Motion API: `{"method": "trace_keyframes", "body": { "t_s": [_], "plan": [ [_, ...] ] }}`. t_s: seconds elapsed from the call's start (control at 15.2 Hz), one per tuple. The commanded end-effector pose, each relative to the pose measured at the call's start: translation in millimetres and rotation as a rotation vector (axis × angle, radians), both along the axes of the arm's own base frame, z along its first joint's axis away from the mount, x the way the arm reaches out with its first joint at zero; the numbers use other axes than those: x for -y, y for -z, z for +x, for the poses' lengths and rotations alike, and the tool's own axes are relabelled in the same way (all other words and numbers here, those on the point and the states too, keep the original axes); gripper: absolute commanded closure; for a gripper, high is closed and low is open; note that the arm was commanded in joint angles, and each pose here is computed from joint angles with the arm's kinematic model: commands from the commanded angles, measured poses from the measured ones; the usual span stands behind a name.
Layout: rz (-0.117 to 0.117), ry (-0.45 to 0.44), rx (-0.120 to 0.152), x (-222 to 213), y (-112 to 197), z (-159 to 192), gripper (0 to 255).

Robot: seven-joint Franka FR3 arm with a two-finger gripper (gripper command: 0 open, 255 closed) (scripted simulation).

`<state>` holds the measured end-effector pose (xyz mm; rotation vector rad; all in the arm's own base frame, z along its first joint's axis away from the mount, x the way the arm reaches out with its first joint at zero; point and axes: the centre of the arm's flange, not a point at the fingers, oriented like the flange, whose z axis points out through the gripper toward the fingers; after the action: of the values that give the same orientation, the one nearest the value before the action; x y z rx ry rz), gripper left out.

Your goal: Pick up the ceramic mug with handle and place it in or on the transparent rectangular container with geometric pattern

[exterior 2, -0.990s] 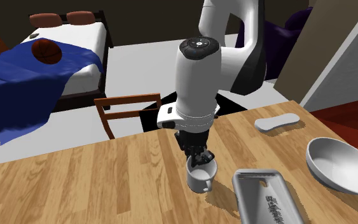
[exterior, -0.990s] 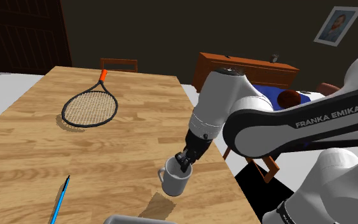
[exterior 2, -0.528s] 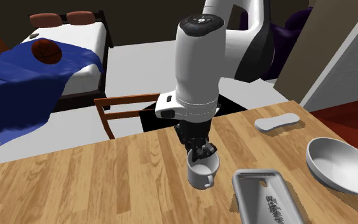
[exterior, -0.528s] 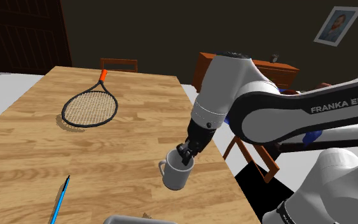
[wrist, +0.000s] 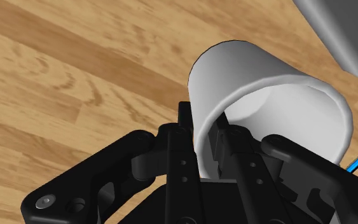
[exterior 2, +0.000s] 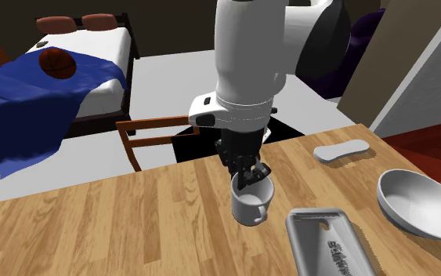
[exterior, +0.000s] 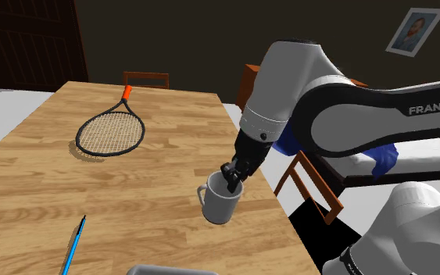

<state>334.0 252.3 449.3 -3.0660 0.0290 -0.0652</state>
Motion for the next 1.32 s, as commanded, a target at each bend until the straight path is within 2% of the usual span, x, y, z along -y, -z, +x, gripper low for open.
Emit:
{"method": "trace_keyframes", "body": {
  "t_s": [0.0, 0.2, 1.25],
  "plan": [
    [0.000, 0.000, 0.000, 0.5, -12.1, 0.1, 255],
    [0.000, 0.000, 0.000, 0.5, -28.0, 0.1, 255],
    [0.000, 0.000, 0.000, -190.6, -58.3, -84.5, 255]
  ]
}}
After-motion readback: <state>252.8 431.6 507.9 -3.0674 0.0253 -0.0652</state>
